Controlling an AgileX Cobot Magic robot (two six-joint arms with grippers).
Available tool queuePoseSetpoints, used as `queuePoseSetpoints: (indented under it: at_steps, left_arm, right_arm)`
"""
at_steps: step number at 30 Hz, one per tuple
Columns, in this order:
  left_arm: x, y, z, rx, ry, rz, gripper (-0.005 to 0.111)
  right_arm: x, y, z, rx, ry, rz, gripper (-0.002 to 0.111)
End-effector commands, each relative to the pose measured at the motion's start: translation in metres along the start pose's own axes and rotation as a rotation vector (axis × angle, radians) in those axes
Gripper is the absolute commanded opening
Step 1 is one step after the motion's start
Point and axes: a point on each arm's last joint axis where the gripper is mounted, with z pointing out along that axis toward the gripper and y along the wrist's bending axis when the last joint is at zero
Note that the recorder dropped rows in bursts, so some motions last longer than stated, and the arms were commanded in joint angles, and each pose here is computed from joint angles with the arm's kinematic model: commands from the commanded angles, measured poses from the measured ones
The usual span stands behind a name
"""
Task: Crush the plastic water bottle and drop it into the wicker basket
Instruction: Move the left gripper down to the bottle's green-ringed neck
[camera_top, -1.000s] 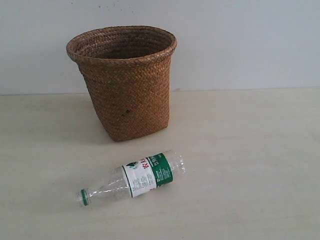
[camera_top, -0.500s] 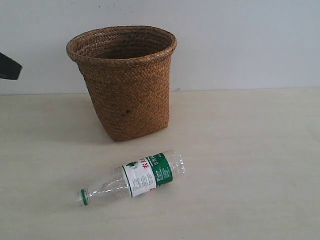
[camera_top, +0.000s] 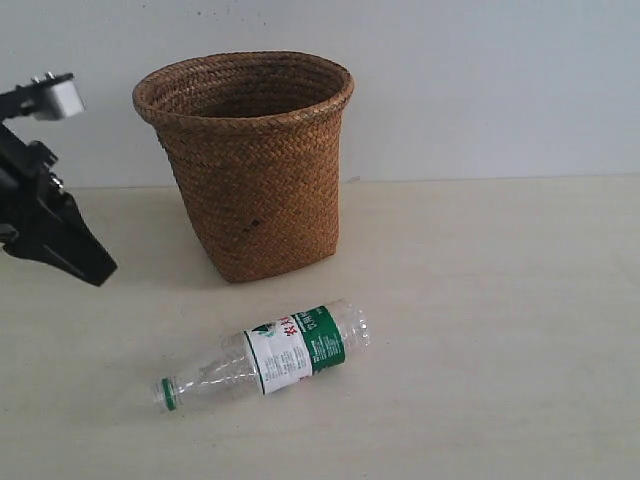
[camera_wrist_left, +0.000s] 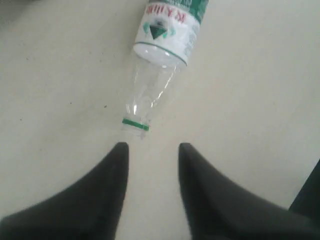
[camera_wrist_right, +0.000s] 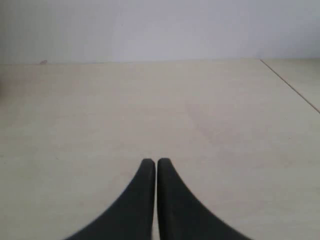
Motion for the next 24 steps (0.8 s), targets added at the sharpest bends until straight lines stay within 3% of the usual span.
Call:
queuePoseSetpoints:
  at_steps: [1, 3, 7, 14, 24]
  left_arm:
    - [-0.005, -0.004, 0.019, 0.024, 0.081, 0.041, 0.06]
    - [-0.007, -0.008, 0.025, 0.034, 0.099, 0.061, 0.065]
    - [-0.011, -0.014, 0.043, 0.053, 0.155, 0.103, 0.06]
    - [-0.009, -0.005, 0.081, -0.082, 0.376, 0.242, 0.059]
    - [-0.009, 0.007, 0.084, -0.189, 0.405, 0.261, 0.059]
  right_arm:
    - [-0.001, 0.0, 0.0, 0.005, -0.017, -0.005, 0.0]
    - [-0.001, 0.0, 0.0, 0.005, -0.017, -0.005, 0.0]
    - [-0.001, 0.0, 0.0, 0.005, -0.017, -0.005, 0.0]
    - [-0.001, 0.0, 0.0, 0.005, -0.017, -0.005, 0.0]
    - [-0.001, 0.0, 0.0, 0.005, -0.017, -0.005, 0.0]
